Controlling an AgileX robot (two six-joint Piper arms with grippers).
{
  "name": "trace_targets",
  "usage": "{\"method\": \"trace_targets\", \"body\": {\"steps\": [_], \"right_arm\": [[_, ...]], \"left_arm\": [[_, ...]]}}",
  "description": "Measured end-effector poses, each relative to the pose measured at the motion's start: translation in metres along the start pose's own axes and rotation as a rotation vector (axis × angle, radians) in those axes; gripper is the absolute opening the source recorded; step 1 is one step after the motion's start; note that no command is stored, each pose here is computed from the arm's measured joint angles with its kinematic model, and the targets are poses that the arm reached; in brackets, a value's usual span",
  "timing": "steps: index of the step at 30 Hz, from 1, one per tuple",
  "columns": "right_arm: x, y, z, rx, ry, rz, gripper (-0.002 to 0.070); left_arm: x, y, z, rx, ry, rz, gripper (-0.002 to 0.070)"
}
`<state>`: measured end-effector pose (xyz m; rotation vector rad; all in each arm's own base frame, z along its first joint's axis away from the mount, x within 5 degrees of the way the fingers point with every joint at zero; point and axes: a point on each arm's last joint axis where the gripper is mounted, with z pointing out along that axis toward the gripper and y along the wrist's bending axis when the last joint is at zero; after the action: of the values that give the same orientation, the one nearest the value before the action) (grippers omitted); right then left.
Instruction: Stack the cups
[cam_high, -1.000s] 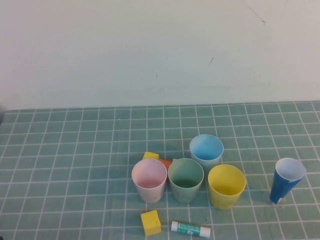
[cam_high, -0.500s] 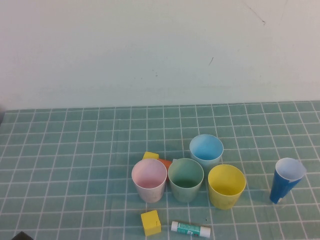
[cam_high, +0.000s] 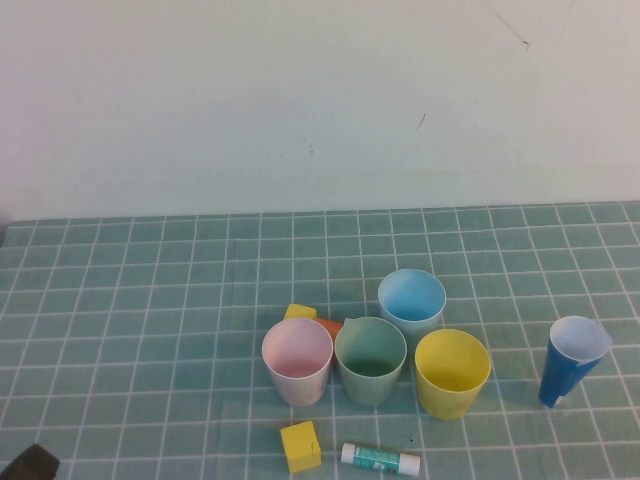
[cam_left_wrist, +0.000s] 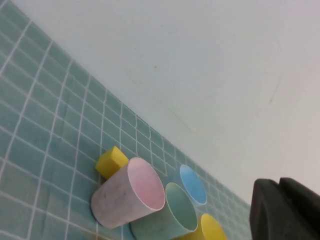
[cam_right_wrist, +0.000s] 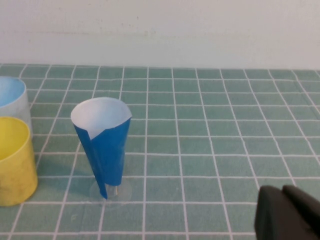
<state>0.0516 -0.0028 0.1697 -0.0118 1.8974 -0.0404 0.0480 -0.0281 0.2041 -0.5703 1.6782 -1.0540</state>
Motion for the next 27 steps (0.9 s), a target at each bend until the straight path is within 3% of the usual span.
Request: {"method": "trace_targets", "body": {"steps": [3,9,12,19,22,27], "right_arm": [[0.000,0.000,0.000,0.000,0.000,0.000,-0.0002],[0.000,0.000,0.000,0.000,0.000,0.002,-0.0002],[0.000,0.002,0.000,-0.025,0.001,0.103,-0.0002],[-0.003,0.018,-0.001,-0.207,0.031,0.716,-0.0002],[-0.006,0.019,-0.002,-0.231,0.018,0.792,-0.0002],[-0.009,0.018,-0.002,-0.232,-0.027,0.764,-0.0002]], "left_arm": [[-0.012,-0.027,-0.003,-0.004,0.052,0.179,-0.0003],[-0.044,-0.077,0.014,-0.121,0.265,0.541,-0.0003],[-0.056,-0.094,0.033,-0.152,0.400,0.680,-0.0003],[-0.080,-0.100,0.097,-0.276,0.725,0.836,-0.0003],[-0.086,-0.098,0.126,-0.310,0.801,0.834,-0.0003],[-0.075,-0.107,0.160,-0.289,0.901,0.920,-0.0003]]}}
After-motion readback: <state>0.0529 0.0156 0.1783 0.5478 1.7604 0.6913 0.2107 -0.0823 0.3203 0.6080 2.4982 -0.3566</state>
